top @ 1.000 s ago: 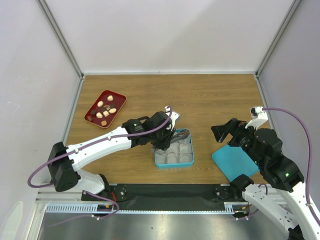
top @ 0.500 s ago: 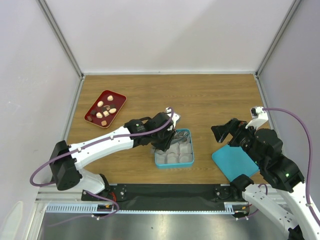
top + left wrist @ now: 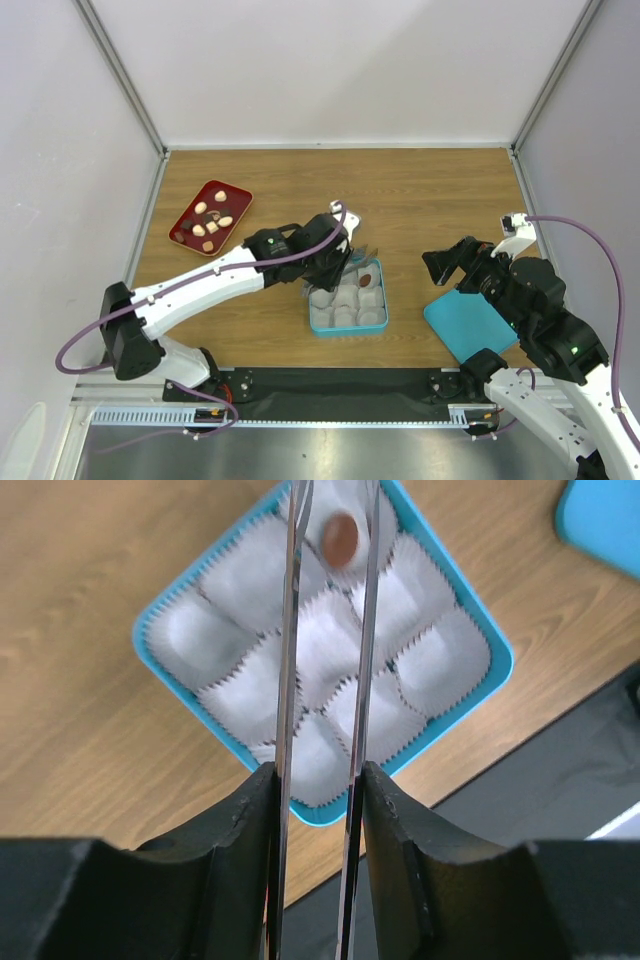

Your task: Pack the chocolate

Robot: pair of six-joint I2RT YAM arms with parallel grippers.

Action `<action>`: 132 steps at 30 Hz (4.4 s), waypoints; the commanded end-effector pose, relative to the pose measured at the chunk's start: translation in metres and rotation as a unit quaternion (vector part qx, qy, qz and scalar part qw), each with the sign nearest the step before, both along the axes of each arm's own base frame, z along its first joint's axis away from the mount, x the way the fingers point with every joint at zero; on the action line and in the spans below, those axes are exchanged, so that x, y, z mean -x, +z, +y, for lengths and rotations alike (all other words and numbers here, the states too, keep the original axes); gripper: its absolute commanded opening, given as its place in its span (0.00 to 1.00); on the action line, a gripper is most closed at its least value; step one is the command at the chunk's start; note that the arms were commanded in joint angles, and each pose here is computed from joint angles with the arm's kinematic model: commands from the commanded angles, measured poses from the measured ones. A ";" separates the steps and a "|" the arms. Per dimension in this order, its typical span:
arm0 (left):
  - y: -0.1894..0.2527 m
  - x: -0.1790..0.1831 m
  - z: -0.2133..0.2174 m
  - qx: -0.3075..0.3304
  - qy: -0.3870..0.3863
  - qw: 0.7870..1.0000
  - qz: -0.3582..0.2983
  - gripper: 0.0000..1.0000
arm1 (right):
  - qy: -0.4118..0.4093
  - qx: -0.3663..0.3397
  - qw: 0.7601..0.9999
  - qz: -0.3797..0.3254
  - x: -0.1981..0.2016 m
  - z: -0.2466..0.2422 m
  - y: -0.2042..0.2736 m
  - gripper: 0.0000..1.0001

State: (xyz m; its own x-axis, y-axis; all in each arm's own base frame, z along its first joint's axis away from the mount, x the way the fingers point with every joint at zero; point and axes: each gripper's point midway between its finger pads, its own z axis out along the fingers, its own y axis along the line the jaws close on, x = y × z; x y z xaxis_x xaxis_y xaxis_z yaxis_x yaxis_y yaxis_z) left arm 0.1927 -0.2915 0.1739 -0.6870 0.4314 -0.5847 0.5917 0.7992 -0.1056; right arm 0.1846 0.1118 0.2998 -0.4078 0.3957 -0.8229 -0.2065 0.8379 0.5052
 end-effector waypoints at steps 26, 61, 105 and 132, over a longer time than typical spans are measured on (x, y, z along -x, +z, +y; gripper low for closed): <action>0.008 -0.178 0.269 -0.018 0.415 0.909 -0.042 0.46 | 0.044 -0.001 0.999 -0.020 0.006 0.011 0.008 0.96; -0.036 -0.182 0.291 -0.072 0.432 0.899 -0.014 0.50 | 0.038 0.029 0.999 -0.017 -0.005 0.011 0.002 0.96; 0.052 -0.155 0.221 -0.024 0.309 0.947 -0.080 0.35 | 0.018 0.045 0.999 -0.020 -0.013 0.006 0.006 0.96; 0.011 0.010 0.036 0.032 0.030 0.999 -0.025 0.33 | 0.000 0.043 0.999 0.002 -0.015 0.003 0.004 0.95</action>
